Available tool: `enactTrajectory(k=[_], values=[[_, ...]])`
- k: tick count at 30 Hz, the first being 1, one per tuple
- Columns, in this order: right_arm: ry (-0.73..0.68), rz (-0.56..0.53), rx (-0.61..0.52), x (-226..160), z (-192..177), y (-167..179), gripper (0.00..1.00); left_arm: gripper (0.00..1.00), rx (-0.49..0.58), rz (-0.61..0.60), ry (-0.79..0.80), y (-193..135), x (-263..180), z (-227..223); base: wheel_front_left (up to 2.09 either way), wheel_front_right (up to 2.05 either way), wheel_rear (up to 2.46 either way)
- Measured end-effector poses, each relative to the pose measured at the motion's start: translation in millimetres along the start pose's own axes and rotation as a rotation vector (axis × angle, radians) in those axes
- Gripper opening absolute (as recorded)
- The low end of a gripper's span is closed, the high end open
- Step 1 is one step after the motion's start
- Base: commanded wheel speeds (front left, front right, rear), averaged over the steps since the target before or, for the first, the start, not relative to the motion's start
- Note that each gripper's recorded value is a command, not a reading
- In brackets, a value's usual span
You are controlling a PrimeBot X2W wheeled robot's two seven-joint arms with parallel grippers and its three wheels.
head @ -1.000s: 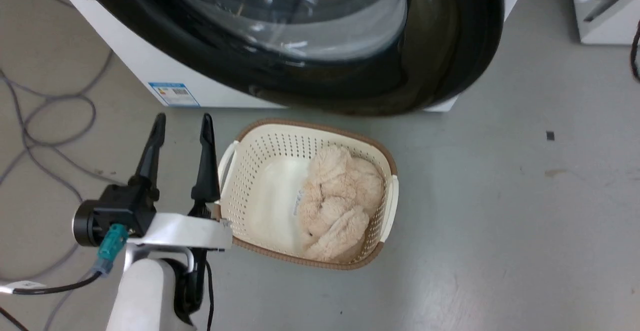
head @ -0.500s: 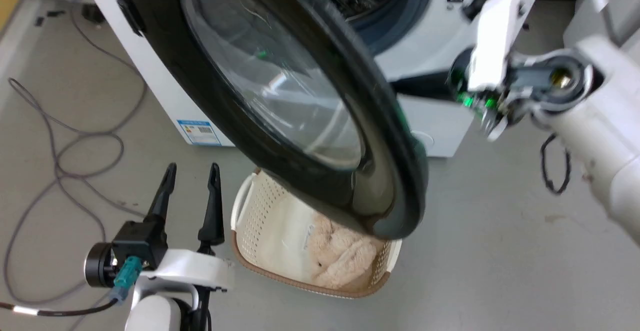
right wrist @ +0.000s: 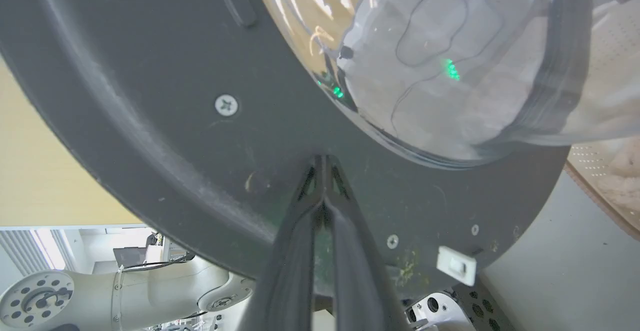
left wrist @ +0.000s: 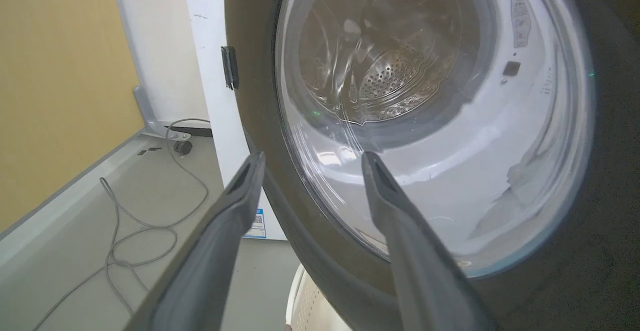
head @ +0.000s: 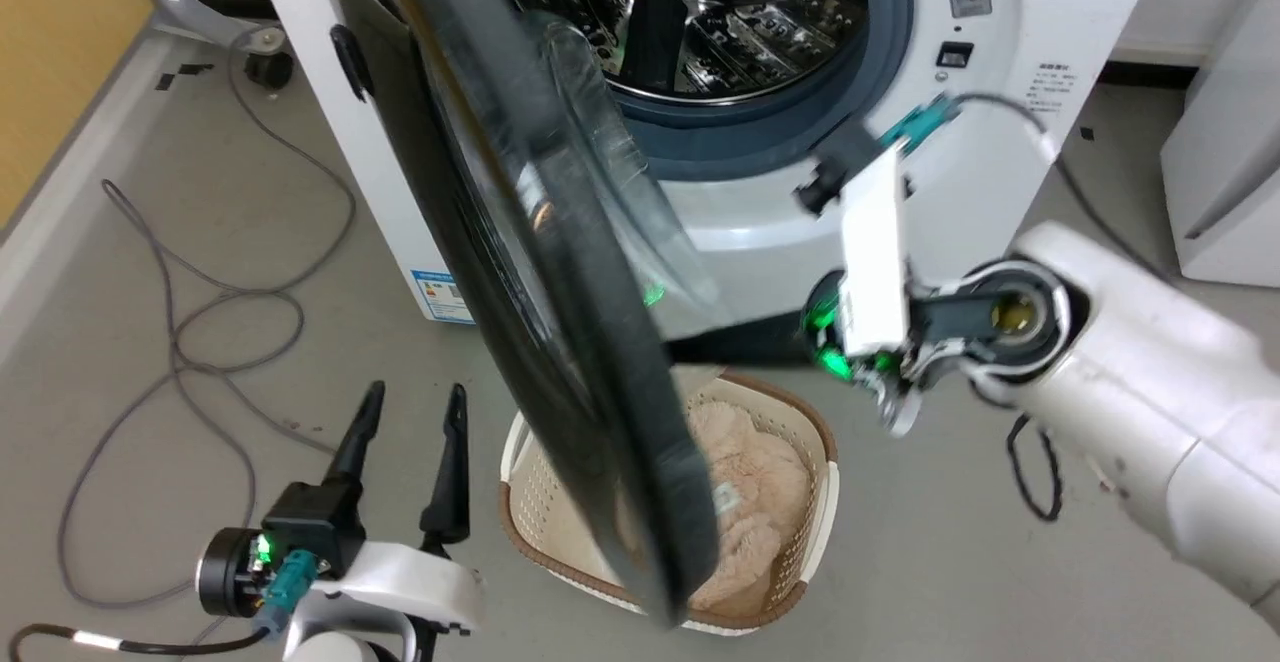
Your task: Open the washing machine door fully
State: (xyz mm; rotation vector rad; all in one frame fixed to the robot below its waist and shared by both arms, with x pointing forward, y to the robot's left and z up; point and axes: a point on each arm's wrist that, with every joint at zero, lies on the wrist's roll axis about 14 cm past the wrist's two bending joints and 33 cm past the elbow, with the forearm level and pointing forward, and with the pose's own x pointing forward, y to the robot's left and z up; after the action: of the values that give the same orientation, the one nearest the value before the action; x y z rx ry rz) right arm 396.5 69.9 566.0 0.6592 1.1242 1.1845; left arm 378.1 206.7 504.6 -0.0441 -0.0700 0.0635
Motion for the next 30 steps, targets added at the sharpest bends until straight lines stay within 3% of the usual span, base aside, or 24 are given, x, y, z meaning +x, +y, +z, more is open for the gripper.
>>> enactTrajectory(k=[5,8,9,10,11,12,13,15,16,17,25,30], values=[[0.015,0.032,0.003,9,-15,7,0.00,1.00,0.003,-0.005,0.014,-2,-4,-4,0.00,0.00,0.00],[-0.086,0.048,0.009,7,-6,10,0.04,1.00,0.001,-0.011,0.015,-4,-4,-4,0.00,0.00,0.00],[-0.141,0.050,0.008,5,0,11,0.40,1.00,0.001,-0.014,0.014,-5,-4,-4,0.00,0.00,0.00],[-0.200,0.053,0.010,2,5,11,0.93,1.00,0.000,-0.016,0.013,-5,-4,-4,0.00,0.00,0.00],[-0.200,0.053,0.010,2,5,11,1.00,1.00,0.000,-0.016,0.013,-5,-4,-4,0.00,0.00,0.00],[-0.328,0.051,0.017,-6,16,7,1.00,1.00,-0.001,-0.022,0.012,-7,-4,-4,0.00,0.00,0.00],[-0.328,0.051,0.017,-6,16,7,1.00,1.00,-0.001,-0.022,0.012,-7,-4,-4,0.00,0.00,0.00],[-0.457,0.047,0.043,-16,22,-1,1.00,1.00,-0.003,-0.027,0.011,-9,-5,-3,0.00,0.00,0.00],[-0.647,0.012,0.081,-37,23,-20,1.00,1.00,-0.006,-0.035,0.010,-12,-8,-3,0.00,0.00,0.00],[-0.704,-0.002,0.097,-44,20,-27,1.00,1.00,-0.005,-0.037,0.014,-12,-10,-4,0.00,0.00,0.00],[-1.040,-0.257,0.186,-115,-29,-109,1.00,1.00,0.008,-0.077,0.024,-20,-16,-7,0.00,0.00,0.00],[-1.258,-0.492,0.096,-193,-38,-152,1.00,1.00,0.015,-0.078,0.025,-19,-18,-7,0.00,0.00,0.00]])
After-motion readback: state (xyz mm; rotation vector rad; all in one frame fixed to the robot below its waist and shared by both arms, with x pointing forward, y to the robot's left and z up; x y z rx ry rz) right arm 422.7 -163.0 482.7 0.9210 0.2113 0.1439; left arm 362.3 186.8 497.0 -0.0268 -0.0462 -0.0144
